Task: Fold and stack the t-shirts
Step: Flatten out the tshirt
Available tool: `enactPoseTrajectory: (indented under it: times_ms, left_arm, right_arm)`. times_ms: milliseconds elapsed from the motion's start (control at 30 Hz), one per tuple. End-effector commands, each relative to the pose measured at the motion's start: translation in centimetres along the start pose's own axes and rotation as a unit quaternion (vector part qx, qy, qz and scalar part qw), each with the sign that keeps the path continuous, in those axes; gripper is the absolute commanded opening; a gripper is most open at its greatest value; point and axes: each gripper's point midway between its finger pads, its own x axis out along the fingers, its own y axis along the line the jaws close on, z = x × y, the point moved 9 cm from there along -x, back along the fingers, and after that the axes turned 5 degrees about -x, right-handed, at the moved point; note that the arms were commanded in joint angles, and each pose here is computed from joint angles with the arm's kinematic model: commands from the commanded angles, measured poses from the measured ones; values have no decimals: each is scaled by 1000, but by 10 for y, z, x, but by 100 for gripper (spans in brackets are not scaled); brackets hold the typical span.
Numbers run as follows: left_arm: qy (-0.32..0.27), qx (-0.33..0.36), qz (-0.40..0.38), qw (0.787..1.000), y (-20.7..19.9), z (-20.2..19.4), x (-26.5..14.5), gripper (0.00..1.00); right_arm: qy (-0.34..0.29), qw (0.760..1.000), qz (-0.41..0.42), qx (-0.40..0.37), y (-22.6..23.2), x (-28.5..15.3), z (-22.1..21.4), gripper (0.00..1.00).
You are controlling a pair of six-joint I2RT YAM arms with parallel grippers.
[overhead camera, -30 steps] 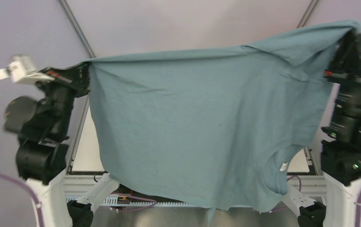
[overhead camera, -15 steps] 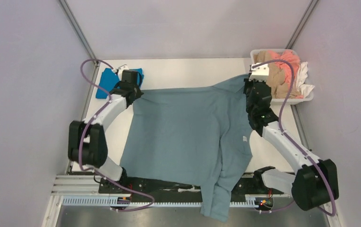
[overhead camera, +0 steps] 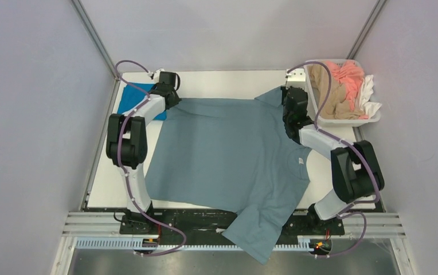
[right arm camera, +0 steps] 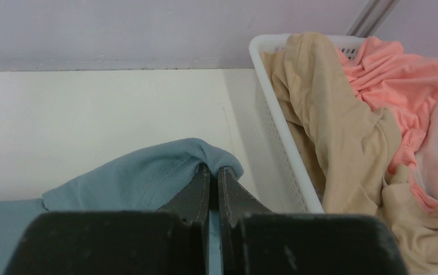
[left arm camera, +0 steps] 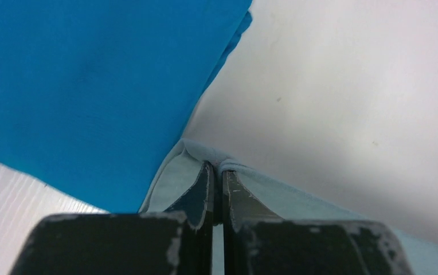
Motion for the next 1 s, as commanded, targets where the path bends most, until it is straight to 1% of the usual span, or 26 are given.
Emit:
enactPoseTrajectory:
  times_ms: [0, 67, 100, 133, 200, 233, 267, 300, 333, 367, 400, 433, 467, 567, 667, 767, 833, 967]
  left_arm:
    - [-24, -30, -18, 999, -20, 21, 16, 2]
    - [-19, -29, -17, 999, -26, 24, 27, 4]
    - [-20, -29, -13, 999, -30, 28, 29, 7]
    - [-18, -30, -5, 999, -32, 29, 33, 14]
    - [-12, -28, 9, 1000, -34, 31, 39, 34]
    - [-10, -29, 11, 999, -35, 32, 40, 51]
    - [-9, -28, 7, 1000, -37, 35, 39, 65]
    - [-10, -25, 2, 1000, -39, 38, 35, 75]
    - [-12, -23, -3, 1000, -42, 41, 30, 78]
    - [-14, -20, -10, 1000, -44, 46, 22, 79]
    - [-17, -14, -16, 1000, -47, 48, 14, 79]
    - [-24, -10, -20, 999, -50, 52, 4, 80]
    - [-31, -7, -27, 999, -52, 55, -7, 80]
    - [-35, 7, -49, 998, -60, 54, -35, 81]
    - [-18, 21, -64, 998, -63, 37, -53, 82]
    - [15, 28, -77, 996, -59, 12, -66, 82]
    - [46, 36, -84, 995, -51, -8, -72, 82]
    - [86, 41, -68, 993, -23, -46, -85, 83]
  right_arm:
    - [-43, 998, -40, 8, -1, 29, 28, 1]
    - [-28, 999, -46, 0, 5, 45, 23, 1]
    - [-20, 999, -50, -4, 6, 52, 20, 2]
    - [-9, 998, -59, -3, 9, 62, 14, 4]
    - [6, 997, -76, 3, 15, 82, 7, 8]
    - [17, 996, -88, 8, 18, 97, 6, 14]
    - [35, 995, -98, 6, 19, 110, 5, 20]
    - [50, 992, -115, 9, 23, 126, 13, 31]
    - [80, 989, -125, 3, 26, 140, 19, 41]
    - [111, 987, -119, -8, 31, 150, 22, 56]
    - [115, 987, -111, -7, 33, 156, 39, 68]
    - [120, 988, -97, 0, 35, 156, 48, 86]
    - [123, 989, -83, 6, 35, 151, 51, 98]
    - [117, 992, -42, 32, 30, 123, 53, 98]
    - [128, 991, 18, 40, 30, 96, 43, 98]
    - [170, 983, 61, 42, 33, 76, 24, 98]
    - [210, 974, 67, 51, 31, 57, 6, 98]
    - [277, 954, 86, 80, 24, -2, -45, 98]
